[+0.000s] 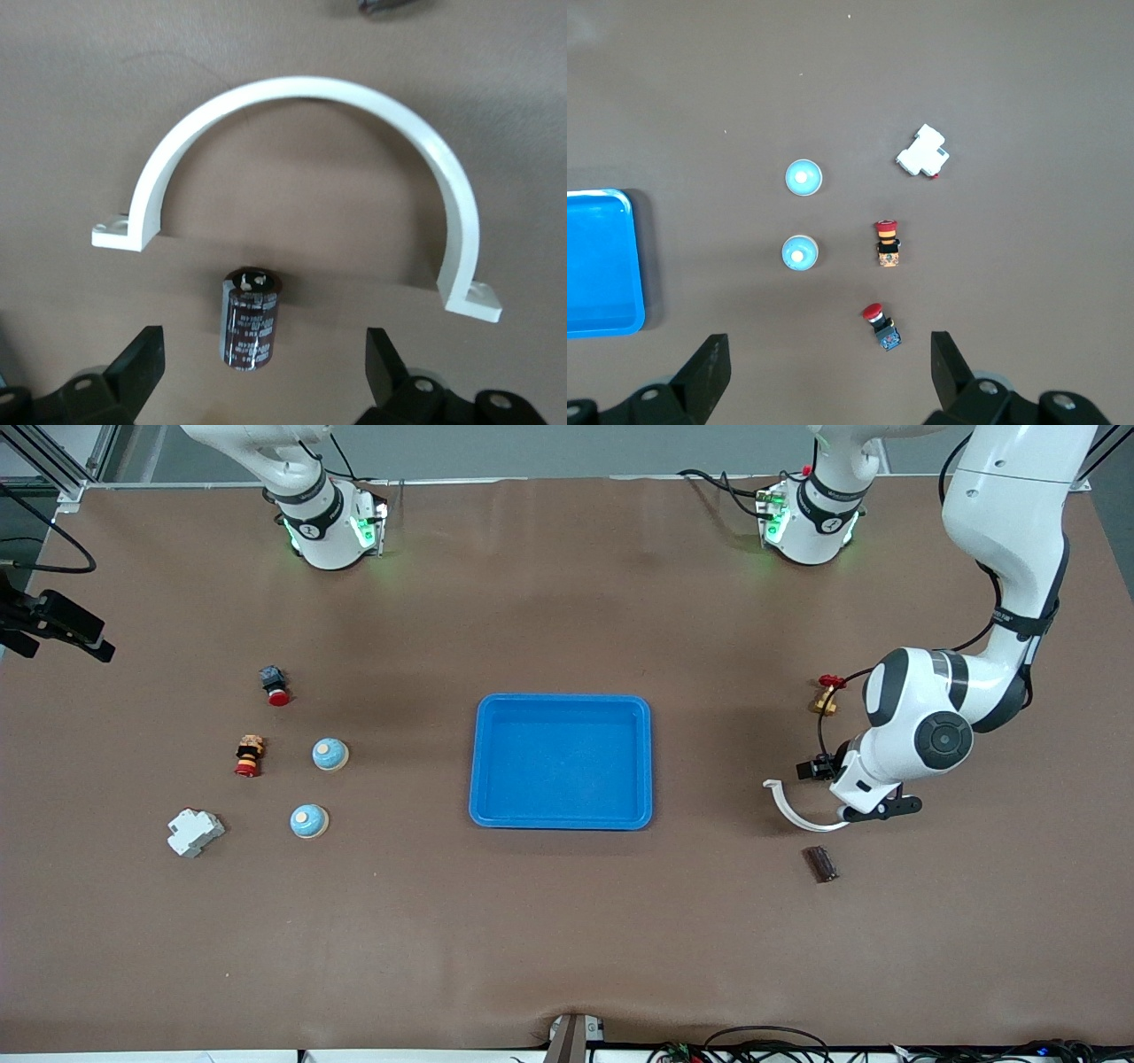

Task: Place electrolytic capacitor and blue bell in tray
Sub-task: 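Lower the left gripper and close it on the capacitor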

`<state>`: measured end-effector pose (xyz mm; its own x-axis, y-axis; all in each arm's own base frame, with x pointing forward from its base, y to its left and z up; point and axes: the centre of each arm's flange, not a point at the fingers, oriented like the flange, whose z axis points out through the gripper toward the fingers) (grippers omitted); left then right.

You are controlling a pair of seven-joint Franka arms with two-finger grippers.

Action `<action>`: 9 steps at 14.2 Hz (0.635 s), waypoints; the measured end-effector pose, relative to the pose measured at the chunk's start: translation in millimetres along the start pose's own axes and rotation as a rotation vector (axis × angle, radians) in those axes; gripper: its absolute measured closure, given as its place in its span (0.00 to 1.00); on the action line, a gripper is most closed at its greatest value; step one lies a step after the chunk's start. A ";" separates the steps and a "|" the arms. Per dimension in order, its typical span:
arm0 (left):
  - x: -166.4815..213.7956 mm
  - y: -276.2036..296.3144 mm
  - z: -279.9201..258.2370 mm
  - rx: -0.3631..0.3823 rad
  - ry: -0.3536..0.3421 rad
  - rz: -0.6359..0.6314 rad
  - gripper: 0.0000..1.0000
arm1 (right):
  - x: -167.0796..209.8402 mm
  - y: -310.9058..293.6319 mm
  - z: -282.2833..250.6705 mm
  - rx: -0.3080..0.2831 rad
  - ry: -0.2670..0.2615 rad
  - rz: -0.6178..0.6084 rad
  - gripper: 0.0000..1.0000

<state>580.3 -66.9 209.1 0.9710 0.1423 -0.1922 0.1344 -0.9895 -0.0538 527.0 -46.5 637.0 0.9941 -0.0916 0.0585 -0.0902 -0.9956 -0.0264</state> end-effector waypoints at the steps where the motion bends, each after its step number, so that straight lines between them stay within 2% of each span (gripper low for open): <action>1: -1.8 -0.3 2.7 0.002 -0.006 0.000 0.00 | 0.5 -0.3 -0.6 0.000 0.006 -0.001 0.00; 5: -7.0 -1.5 10.5 0.009 -0.022 0.004 0.00 | 1.1 -0.5 0.1 0.000 0.010 -0.001 0.00; 9: -9.5 -3.9 15.0 0.013 -0.032 0.003 0.00 | -3.2 -0.6 5.1 0.000 -0.032 -0.001 0.00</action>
<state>567.5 -64.0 196.4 0.9645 0.1404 -0.2236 0.1288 -0.9895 -0.0659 524.2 -45.5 631.8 0.9956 -0.0898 0.0271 -0.0891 -0.9957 -0.0262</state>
